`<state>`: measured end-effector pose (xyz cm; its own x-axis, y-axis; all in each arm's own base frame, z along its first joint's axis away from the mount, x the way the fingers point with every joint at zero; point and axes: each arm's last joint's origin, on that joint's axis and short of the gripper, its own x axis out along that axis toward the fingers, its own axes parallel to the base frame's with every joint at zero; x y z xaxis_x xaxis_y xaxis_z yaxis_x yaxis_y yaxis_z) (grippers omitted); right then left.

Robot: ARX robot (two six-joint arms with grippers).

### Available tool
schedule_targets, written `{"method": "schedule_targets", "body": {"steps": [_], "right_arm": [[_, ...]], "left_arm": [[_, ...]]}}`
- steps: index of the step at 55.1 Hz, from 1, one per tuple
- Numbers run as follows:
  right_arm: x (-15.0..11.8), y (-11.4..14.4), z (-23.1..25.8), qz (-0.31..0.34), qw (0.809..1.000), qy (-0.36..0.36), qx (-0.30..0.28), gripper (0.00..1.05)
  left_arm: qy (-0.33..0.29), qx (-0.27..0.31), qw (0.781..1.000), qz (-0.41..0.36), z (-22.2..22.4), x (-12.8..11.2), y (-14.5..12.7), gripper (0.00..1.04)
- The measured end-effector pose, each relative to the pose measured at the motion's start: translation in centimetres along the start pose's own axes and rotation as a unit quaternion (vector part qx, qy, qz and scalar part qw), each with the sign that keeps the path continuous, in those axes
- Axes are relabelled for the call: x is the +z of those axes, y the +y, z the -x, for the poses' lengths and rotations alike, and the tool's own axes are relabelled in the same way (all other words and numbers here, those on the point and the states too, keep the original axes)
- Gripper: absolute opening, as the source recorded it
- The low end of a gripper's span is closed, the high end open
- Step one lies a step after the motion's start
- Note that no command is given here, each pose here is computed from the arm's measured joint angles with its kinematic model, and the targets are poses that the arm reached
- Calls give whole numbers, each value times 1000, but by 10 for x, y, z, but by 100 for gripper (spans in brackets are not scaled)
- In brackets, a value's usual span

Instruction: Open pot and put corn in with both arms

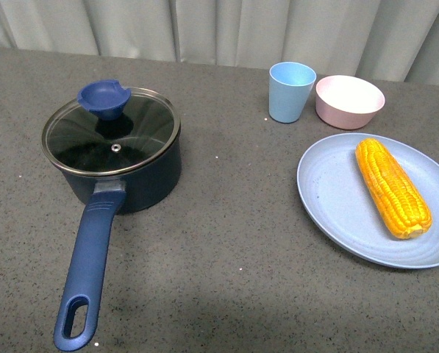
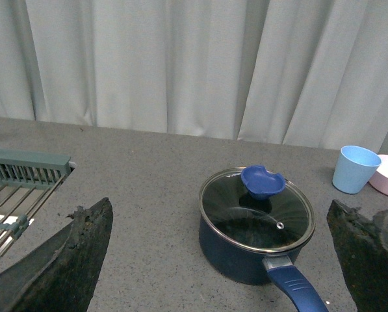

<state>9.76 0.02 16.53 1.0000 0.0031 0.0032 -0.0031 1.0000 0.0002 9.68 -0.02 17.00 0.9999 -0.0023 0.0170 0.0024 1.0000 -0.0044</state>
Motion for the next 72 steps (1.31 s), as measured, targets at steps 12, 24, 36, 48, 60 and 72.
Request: {"method": "schedule_targets", "body": {"steps": [12,24,36,48,60,72], "right_arm": [[0,0,0,0,1000,0,0,96],[0,0,0,0,1000,0,0,96],[0,0,0,0,1000,0,0,96],[0,0,0,0,1000,0,0,96],[0,0,0,0,1000,0,0,96],[0,0,0,0,1000,0,0,96]], "left_arm": [[0,0,1000,0,0,0,0,98],[0,0,1000,0,0,0,0,98],[0,0,1000,0,0,0,0,98],[0,0,1000,0,0,0,0,98],[0,0,1000,0,0,0,0,98],[0,0,1000,0,0,0,0,98]]}}
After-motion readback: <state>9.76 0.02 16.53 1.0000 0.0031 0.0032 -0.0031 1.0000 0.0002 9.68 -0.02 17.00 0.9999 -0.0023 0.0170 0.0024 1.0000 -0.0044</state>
